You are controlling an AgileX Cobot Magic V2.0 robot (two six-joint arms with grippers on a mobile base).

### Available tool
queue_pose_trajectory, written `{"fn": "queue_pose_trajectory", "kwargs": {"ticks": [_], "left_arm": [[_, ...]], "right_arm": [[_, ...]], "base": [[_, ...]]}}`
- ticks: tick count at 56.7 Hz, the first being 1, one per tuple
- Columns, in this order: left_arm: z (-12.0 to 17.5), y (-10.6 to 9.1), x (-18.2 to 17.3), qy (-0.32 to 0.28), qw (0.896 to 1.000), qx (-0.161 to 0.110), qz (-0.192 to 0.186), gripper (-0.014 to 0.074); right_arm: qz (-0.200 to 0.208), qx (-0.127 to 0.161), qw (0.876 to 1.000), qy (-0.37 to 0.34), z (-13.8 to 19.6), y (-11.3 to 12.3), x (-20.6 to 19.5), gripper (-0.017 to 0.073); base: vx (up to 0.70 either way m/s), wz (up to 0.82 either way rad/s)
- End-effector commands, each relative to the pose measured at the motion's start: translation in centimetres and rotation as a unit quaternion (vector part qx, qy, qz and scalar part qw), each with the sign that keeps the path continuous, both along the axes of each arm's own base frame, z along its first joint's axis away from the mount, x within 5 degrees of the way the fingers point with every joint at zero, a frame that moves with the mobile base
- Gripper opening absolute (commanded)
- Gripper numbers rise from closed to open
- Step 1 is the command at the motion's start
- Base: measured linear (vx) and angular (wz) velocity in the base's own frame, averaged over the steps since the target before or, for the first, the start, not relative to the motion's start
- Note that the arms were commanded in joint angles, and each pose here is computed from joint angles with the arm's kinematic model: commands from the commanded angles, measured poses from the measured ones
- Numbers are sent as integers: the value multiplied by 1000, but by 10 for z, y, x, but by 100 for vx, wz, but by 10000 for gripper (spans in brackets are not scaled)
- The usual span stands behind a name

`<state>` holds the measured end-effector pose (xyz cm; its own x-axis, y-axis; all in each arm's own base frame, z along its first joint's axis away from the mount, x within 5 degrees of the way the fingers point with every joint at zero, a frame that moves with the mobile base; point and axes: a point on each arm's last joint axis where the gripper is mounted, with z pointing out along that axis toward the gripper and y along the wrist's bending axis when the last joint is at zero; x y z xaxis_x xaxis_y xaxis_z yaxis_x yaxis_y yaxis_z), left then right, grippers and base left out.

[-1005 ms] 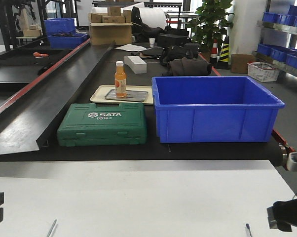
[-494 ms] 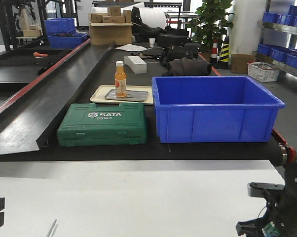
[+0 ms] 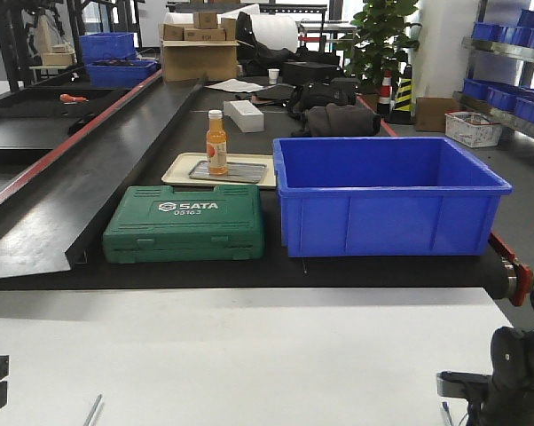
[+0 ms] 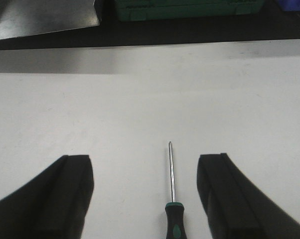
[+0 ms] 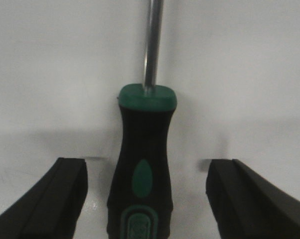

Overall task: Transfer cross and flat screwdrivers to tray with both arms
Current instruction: 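Lower both grippers open around the black-green screwdriver handles on the table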

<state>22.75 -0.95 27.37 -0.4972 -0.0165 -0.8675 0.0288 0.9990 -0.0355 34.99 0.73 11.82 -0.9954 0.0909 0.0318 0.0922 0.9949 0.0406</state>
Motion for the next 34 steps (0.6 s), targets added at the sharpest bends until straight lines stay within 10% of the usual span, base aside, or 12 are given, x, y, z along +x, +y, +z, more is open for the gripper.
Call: {"fn": "queue_pose_trajectory", "kwargs": {"ticks": [1, 21, 34], "left_arm": [[18, 0, 4, -54, 998, -11, 5, 566], [15, -1, 2, -14, 1000, -11, 2, 566], [39, -3, 4, 65, 998, -10, -9, 566]], "right_arm": [[-7, 1, 999, -42, 17, 0, 5, 510], [-8, 2, 999, -51, 16, 0, 6, -1], [-10, 3, 998, -54, 16, 0, 7, -11]], "base": [[0, 0], [0, 0], [0, 0]]}}
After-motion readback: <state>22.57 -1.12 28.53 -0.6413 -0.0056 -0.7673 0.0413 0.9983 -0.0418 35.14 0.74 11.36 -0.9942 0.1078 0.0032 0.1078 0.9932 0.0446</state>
